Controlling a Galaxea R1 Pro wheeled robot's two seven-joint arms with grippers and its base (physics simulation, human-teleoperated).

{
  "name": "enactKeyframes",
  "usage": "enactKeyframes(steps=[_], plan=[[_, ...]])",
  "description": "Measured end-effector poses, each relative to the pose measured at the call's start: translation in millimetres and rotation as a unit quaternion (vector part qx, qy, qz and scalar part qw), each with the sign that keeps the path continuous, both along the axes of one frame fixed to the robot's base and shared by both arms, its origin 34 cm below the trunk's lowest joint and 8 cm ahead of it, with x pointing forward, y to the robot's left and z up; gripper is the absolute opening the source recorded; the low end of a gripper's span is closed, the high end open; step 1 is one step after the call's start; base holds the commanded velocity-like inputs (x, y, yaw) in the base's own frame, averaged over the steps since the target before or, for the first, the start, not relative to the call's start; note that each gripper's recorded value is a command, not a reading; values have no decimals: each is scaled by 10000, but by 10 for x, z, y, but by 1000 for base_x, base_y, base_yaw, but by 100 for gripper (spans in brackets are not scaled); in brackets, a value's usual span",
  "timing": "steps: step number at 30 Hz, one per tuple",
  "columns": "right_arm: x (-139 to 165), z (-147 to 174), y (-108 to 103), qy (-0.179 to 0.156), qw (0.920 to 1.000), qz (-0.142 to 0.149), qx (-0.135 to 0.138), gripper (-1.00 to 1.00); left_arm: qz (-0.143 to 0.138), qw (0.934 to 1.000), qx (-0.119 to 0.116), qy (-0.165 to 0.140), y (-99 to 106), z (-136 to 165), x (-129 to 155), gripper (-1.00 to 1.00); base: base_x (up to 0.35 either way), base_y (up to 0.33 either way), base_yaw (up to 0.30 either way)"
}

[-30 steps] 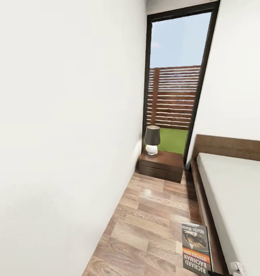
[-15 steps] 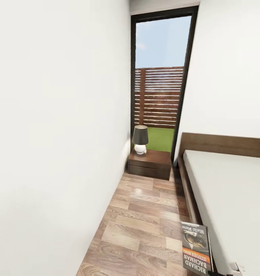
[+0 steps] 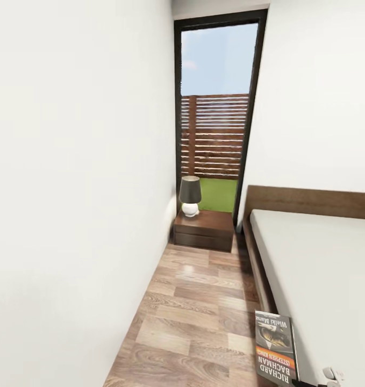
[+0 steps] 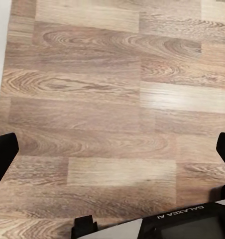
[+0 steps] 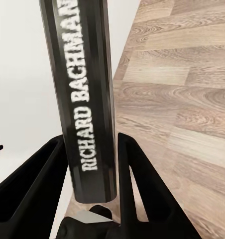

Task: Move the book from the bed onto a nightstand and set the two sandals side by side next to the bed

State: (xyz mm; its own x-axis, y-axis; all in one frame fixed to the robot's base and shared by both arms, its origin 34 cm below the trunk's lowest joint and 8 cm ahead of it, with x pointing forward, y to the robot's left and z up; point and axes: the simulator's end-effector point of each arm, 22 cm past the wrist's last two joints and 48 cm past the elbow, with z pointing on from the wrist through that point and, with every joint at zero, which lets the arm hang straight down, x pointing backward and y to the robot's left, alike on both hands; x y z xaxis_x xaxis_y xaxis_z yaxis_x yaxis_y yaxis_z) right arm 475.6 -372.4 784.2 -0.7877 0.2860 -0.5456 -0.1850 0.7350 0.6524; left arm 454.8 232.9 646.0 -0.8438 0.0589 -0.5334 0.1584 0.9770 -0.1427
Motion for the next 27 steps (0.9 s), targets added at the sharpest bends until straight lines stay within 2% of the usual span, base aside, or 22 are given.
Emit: enactKeyframes(steps=[10,22,27], plan=[[0,-2,0,3,10000,2,-1,-100,-2,10000,1,2,0,-1,1,100,263,0,-28],[0,-4,0,5,10000,2,-1,-100,1,10000,0,4,-1,-3,2,100,19,0,-234],[0,0,-1,0,10000,-1,0,-100,1,10000,0,0,0,0,0,100,223,0,-118]])
